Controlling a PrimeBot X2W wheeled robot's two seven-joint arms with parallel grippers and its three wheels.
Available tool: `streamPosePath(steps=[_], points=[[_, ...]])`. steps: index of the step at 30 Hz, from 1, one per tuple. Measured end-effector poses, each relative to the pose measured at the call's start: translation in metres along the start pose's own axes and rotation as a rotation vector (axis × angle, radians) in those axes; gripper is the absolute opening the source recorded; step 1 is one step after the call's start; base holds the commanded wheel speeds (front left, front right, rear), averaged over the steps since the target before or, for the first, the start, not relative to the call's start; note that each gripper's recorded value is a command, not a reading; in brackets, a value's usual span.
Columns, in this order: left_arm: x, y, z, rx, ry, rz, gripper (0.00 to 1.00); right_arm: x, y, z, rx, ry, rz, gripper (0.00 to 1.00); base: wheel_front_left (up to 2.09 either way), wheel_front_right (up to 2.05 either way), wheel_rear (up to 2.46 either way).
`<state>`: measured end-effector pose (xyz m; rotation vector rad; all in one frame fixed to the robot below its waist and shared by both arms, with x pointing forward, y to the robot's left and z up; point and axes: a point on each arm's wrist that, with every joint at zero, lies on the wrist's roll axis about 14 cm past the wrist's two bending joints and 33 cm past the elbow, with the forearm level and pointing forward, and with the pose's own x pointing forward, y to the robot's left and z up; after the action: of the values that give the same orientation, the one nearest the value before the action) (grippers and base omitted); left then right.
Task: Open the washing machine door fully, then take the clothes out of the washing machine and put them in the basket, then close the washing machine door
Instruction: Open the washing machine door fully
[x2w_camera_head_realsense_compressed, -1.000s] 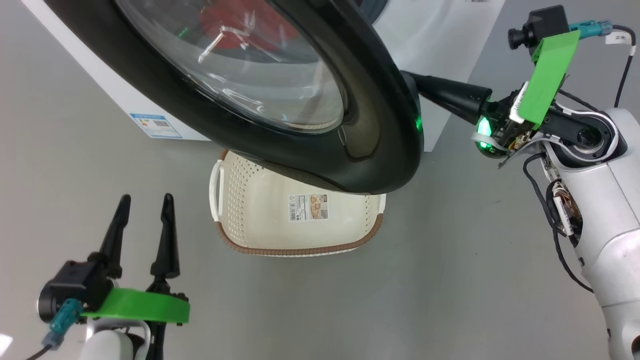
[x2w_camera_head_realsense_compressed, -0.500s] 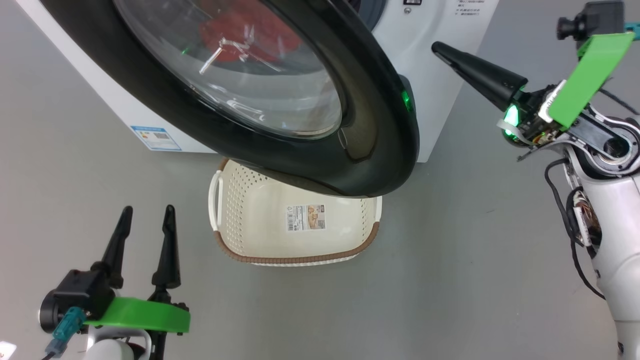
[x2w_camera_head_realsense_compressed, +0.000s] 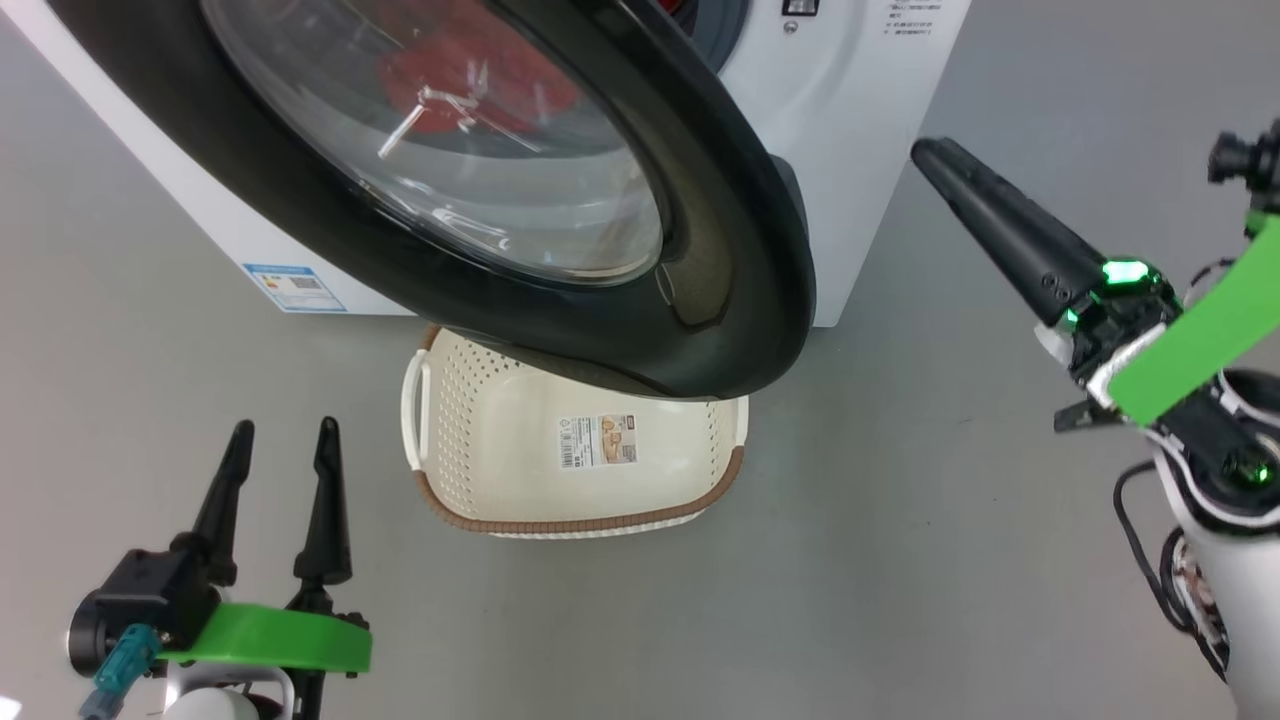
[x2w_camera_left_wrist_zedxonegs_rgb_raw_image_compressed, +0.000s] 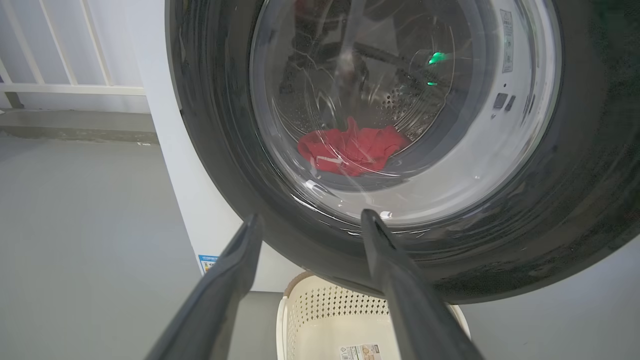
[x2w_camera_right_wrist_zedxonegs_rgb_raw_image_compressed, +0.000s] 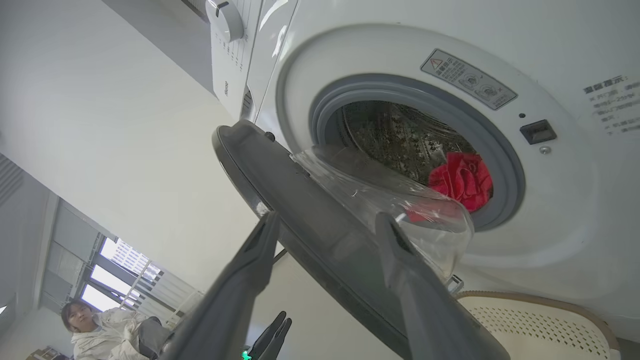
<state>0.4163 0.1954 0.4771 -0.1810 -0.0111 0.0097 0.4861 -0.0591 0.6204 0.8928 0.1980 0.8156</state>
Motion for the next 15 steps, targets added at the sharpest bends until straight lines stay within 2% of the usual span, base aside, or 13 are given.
streamPosePath(steps=[6, 15], points=[[0.002, -0.002, 0.000, -0.001, -0.001, -0.006, 1.00, -0.015, -0.001, 0.000, -0.162, -0.098, -0.033, 1.00, 0.00, 0.00, 0.00], [0.001, -0.001, 0.007, 0.002, -0.021, -0.005, 1.00, -0.039, -0.019, -0.034, -0.392, -0.166, -0.080, 1.00, 0.00, 0.00, 0.00]])
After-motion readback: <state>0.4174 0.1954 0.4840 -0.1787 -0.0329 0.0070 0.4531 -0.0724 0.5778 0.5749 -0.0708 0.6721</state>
